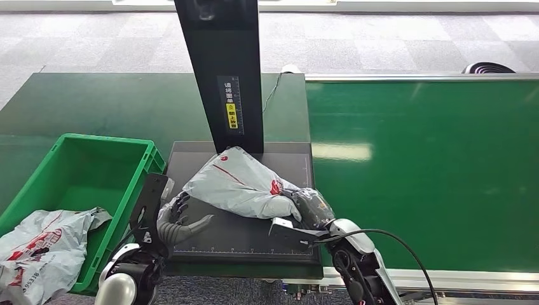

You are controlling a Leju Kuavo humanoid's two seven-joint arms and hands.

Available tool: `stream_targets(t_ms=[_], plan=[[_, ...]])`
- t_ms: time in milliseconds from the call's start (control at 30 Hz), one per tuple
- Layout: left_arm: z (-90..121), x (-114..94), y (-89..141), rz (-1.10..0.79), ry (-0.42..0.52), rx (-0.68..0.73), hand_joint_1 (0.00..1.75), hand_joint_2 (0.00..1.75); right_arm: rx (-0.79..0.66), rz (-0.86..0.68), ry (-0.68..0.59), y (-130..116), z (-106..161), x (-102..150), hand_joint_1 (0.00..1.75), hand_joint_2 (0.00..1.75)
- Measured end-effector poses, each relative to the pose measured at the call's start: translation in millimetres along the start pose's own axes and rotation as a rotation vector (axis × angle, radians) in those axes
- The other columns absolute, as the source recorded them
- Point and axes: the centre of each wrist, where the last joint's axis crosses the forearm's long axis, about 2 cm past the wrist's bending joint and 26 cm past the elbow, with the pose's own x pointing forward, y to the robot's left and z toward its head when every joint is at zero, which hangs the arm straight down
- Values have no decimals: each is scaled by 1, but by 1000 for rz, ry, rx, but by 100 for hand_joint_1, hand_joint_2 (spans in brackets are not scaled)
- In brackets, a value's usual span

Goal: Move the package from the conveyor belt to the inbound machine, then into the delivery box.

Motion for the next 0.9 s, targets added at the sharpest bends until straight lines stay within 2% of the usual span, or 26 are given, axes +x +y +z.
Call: stream_targets(t_ms=[433, 567, 600, 633, 700, 733, 767, 900], plan=[[-1, 0, 0, -1, 5, -1, 0, 175, 15, -7, -12, 2, -1, 2, 175, 175], [-2, -1, 0, 8, 8, -11, 0, 175, 45, -80, -55, 4, 0, 3, 175, 175], [-2, -1, 0, 11, 9, -13, 0, 175, 53, -100, -68, 5, 0, 3, 163, 175], [-2, -1, 0, 13, 10, -14, 0, 175, 58, -113, -77, 5, 0, 3, 126, 175], [-3, -2, 1, 15, 11, -12, 0, 175, 60, -119, -79, 6, 1, 2, 39, 175], [-3, -2, 1, 18, 11, -11, 0, 175, 56, -120, -78, 5, 1, 2, 7, 175], [-3, -2, 1, 25, 11, -10, 0, 175, 50, -124, -77, 5, 0, 2, 0, 175], [1, 0, 6, 131, -4, -9, 0, 175, 12, -219, -126, 2, -1, 3, 0, 175]])
